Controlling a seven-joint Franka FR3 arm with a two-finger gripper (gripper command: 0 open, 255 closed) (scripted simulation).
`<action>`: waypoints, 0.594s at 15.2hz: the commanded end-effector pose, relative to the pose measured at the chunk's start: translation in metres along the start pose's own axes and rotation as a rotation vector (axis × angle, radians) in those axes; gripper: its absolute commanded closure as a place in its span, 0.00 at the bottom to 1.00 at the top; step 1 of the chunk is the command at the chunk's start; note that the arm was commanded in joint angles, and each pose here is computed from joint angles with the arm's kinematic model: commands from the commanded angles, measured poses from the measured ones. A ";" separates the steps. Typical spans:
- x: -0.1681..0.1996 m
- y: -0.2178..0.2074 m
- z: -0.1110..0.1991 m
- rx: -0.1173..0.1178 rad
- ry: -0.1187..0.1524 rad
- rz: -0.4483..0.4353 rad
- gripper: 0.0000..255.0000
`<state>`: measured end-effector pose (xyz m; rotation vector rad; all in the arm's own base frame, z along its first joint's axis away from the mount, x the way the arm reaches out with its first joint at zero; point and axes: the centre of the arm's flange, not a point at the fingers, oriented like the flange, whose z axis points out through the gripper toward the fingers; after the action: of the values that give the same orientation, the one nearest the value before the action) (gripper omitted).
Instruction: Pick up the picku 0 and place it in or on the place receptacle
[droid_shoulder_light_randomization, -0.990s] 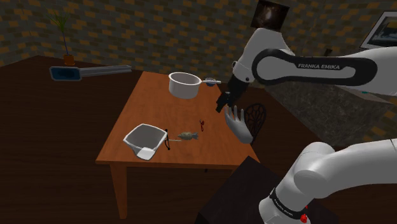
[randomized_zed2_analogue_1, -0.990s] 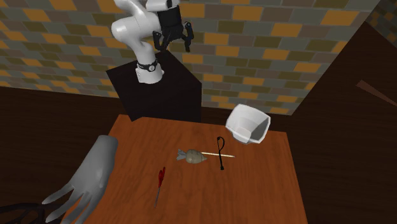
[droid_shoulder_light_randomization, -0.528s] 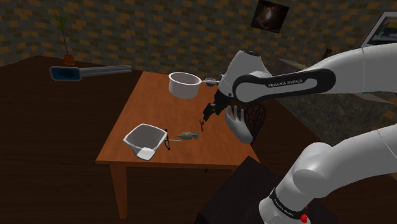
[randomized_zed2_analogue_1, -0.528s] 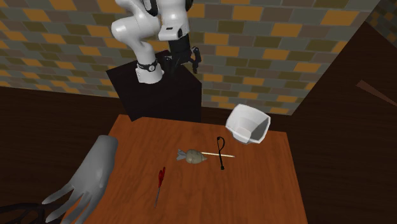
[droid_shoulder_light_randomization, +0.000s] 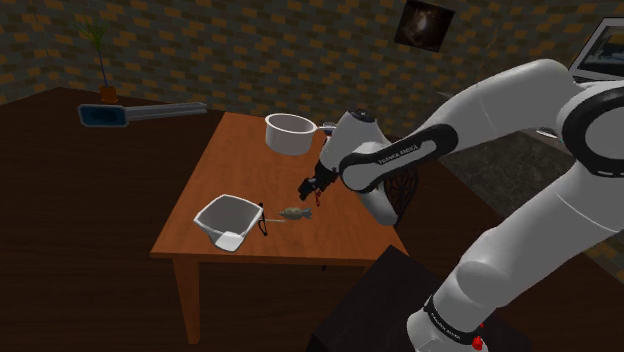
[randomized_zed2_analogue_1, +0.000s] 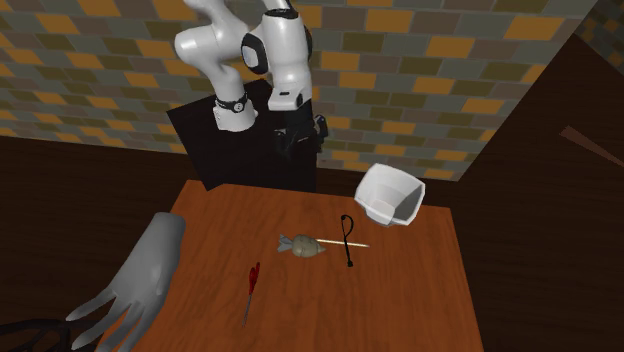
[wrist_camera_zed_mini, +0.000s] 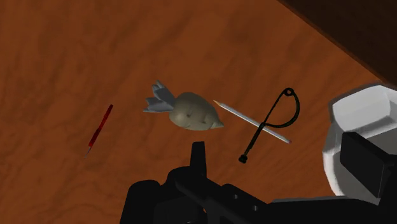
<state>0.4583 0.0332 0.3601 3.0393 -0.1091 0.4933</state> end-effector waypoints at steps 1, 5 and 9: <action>0.008 -0.004 0.023 -0.006 0.019 0.005 0.00; 0.024 -0.007 0.072 -0.024 0.051 0.015 0.00; 0.041 -0.009 0.120 -0.042 0.083 0.025 0.00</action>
<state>0.5274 0.0292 0.2685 2.9836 -0.1507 0.5962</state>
